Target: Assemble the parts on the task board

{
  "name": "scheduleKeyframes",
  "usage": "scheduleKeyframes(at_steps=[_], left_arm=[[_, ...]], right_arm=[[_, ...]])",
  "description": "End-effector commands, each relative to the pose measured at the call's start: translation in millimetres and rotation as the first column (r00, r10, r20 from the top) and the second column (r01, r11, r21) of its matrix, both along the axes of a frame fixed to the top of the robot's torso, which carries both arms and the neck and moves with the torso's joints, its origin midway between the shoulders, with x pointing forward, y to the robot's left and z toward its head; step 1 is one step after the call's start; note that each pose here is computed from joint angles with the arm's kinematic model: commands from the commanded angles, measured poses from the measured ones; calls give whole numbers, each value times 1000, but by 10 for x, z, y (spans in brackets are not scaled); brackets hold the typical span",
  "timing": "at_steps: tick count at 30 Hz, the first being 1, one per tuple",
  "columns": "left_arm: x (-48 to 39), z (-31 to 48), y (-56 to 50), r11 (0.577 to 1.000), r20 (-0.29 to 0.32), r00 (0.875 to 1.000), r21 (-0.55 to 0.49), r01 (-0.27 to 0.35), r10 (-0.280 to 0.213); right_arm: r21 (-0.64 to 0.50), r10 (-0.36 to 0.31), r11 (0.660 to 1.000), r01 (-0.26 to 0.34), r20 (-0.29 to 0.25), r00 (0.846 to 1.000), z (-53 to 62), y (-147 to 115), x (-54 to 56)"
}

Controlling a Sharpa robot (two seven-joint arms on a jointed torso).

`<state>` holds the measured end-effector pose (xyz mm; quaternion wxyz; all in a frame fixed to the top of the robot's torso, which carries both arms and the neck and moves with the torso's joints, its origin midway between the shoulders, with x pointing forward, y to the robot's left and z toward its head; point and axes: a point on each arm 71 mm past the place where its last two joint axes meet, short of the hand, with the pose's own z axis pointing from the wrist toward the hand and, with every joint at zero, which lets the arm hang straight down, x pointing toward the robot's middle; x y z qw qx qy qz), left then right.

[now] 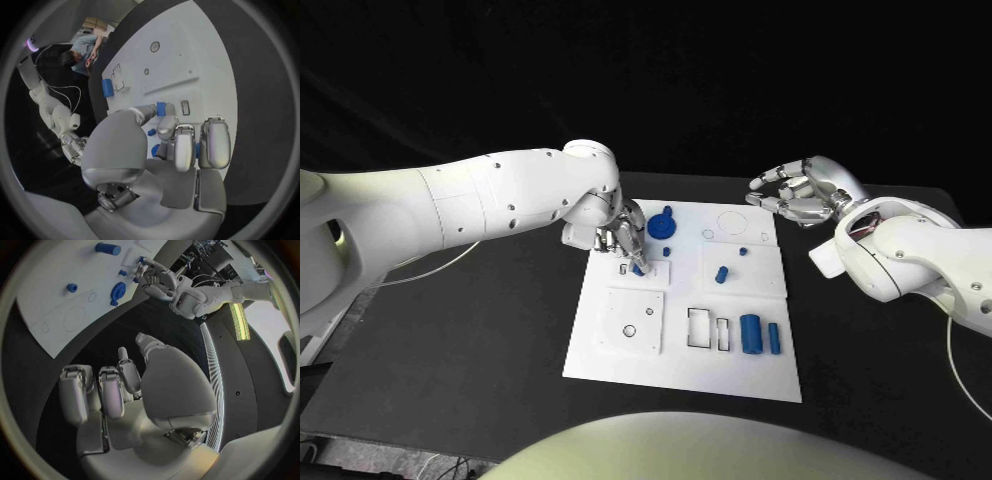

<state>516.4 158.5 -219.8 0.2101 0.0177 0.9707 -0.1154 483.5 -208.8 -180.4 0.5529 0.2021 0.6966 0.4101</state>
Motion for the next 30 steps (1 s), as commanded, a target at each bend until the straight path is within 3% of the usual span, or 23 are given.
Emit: scheduleKeyframes(at_steps=[1,30], left_arm=[[-7,-26,15,1000,3,1000,21,10,-10],[15,-16,22,1000,39,999,7,-17,17]], right_arm=[[-9,16,1000,-16,1,1000,-3,12,-9],[-10,14,1000,-14,1,1000,-2,-4,-11]])
